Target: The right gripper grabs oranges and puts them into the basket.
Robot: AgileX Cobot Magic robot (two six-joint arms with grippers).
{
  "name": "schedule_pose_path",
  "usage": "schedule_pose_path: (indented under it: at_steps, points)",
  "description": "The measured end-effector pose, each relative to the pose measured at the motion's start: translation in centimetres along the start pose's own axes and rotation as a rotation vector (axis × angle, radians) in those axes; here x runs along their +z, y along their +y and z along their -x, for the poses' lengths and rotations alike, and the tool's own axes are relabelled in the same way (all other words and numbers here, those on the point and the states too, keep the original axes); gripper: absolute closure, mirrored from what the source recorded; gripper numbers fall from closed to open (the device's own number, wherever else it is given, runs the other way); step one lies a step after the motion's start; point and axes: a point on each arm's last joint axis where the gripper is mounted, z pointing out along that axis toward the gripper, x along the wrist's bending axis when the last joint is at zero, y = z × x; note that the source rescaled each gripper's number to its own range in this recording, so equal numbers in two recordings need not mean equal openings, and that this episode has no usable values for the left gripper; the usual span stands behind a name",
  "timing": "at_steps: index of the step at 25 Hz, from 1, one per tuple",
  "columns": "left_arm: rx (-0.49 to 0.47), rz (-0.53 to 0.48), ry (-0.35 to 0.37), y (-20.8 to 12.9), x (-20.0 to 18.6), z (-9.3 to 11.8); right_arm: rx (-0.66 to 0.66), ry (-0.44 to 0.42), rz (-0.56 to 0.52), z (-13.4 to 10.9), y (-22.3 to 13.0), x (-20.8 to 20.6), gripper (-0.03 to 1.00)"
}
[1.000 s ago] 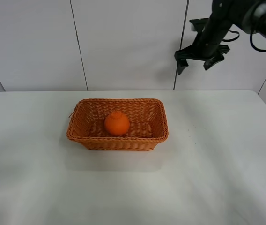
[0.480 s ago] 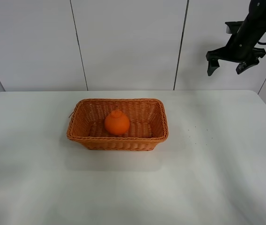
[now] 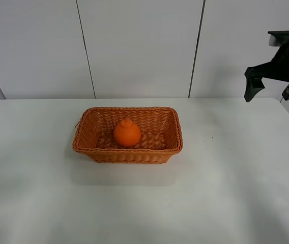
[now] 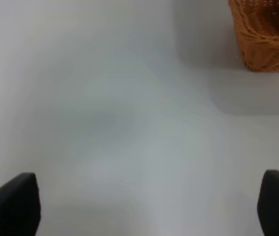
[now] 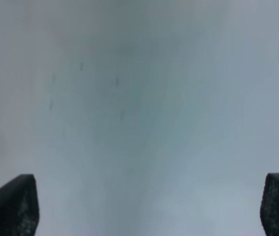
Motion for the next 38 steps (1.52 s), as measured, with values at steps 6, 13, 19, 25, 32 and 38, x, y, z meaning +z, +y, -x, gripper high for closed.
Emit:
schedule_pose_path:
  at_steps: [6,13,19,25,32,38]
  points:
    - [0.000,0.000,0.000,0.0,0.0,0.0,-0.001,0.022,-0.074,-0.4,-9.2,-1.4,-0.03]
    - [0.000,0.000,0.000,0.0,0.0,0.0,-0.010,0.025,-0.049,-0.5,-18.7,-1.3,-0.03]
    - [0.000,0.000,0.000,0.0,0.0,0.0,-0.014,0.019,0.170,-0.6,-24.2,-1.7,-0.03]
    - [0.000,0.000,0.000,0.0,0.0,0.0,-0.021,0.013,0.388,-0.7,-28.0,-3.0,-0.03]
    - [0.000,0.000,0.000,0.0,0.0,0.0,-0.028,0.012,0.596,-0.8,-30.9,-4.8,-0.03]
    - [0.000,0.000,0.000,0.0,0.0,0.0,-0.034,0.008,0.784,-0.8,-33.5,-6.0,-0.03]
